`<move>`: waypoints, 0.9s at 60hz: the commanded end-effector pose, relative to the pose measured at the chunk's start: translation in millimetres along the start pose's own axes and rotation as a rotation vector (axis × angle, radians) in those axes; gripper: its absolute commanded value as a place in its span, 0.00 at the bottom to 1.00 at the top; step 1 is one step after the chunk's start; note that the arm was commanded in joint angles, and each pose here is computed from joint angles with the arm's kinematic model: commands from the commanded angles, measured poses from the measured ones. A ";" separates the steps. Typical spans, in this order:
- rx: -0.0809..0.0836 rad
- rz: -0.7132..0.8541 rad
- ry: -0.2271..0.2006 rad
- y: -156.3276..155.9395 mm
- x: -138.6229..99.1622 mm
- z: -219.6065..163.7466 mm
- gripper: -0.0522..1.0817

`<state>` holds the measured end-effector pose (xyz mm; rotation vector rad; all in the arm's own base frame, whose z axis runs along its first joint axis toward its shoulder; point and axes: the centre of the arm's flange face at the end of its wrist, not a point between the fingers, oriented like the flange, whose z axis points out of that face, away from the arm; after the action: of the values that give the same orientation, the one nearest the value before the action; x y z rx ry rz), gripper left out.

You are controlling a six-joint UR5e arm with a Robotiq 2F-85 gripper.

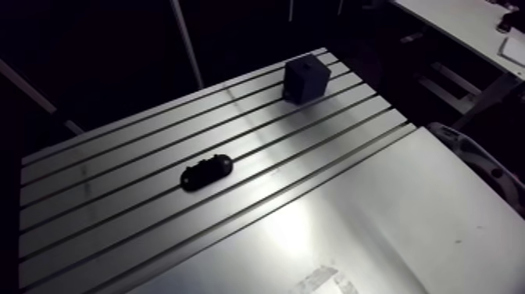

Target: Pick up the M10 bolt and insert it into the hole until fully seated.

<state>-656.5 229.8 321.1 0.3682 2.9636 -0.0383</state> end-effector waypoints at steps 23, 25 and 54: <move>-0.048 -0.159 0.132 -169.3 -184.4 -151.7 0.05; -0.049 -0.174 0.134 -178.8 -187.0 -152.2 0.05; -0.053 -0.291 0.144 -263.2 -214.6 -156.5 0.05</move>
<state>-598.0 122.5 447.8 0.2508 3.0536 0.0044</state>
